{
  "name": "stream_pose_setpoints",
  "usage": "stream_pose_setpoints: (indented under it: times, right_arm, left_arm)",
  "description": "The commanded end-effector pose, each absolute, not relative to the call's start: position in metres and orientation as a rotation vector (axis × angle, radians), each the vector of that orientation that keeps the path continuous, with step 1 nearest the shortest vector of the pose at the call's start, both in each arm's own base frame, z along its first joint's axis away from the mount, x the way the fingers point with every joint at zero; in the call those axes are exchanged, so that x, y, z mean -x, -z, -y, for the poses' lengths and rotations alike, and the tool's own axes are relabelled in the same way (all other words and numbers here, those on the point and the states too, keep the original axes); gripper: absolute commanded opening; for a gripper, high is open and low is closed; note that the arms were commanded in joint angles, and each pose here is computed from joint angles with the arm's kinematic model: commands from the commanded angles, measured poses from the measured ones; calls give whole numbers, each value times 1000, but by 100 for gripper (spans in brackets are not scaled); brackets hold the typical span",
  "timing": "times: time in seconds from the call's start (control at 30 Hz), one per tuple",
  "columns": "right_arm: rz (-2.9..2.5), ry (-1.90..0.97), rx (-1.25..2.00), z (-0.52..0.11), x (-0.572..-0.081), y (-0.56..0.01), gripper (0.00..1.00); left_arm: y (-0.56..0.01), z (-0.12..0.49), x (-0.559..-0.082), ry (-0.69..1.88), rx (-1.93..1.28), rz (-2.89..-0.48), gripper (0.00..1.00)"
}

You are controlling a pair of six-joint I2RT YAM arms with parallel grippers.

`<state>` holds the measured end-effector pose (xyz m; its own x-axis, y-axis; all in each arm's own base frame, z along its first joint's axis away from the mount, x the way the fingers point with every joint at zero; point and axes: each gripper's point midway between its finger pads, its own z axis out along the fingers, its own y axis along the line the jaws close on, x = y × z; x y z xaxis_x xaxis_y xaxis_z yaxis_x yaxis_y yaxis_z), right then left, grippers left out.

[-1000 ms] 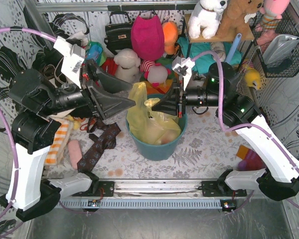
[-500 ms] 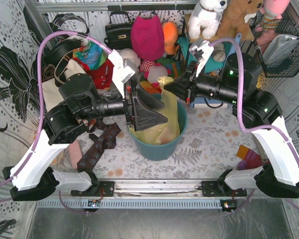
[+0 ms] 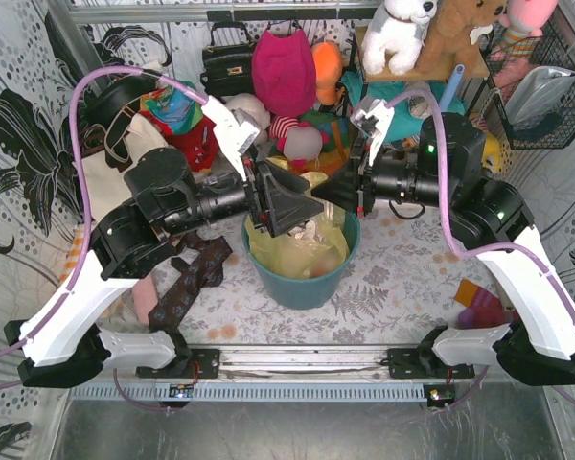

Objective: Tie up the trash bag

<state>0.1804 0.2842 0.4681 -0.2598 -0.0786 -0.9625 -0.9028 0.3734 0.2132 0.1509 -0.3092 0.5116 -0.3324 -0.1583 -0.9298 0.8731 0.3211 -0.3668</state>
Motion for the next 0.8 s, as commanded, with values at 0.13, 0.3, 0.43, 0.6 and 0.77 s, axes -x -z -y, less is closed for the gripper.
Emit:
stream_pose_setpoints:
  times: [0.13,0.3,0.43,0.6,0.77]
  right_arm:
    - [-1448,-1248,1152,-284,-119,-479,0]
    - [-1412,-1324,1219,-288,-107,-478,0]
    - [-1403,-1329,1218,-290,-109,-479,0]
    - [-1386,-1329,1211,-293,-112,-482,0]
    - [-1381,-1318,1202,-293,-113,-484,0]
  left_arm:
    - [-533,296,-145,1193,-702,-1387,67]
    - [-530,301,-137,1216,-764,-1369,69]
    - [-524,305,-132,1238,-817,-1366,70]
    - [-516,313,-132,1242,-854,-1386,64]
    - [-511,317,-131,1253,-880,-1391,38]
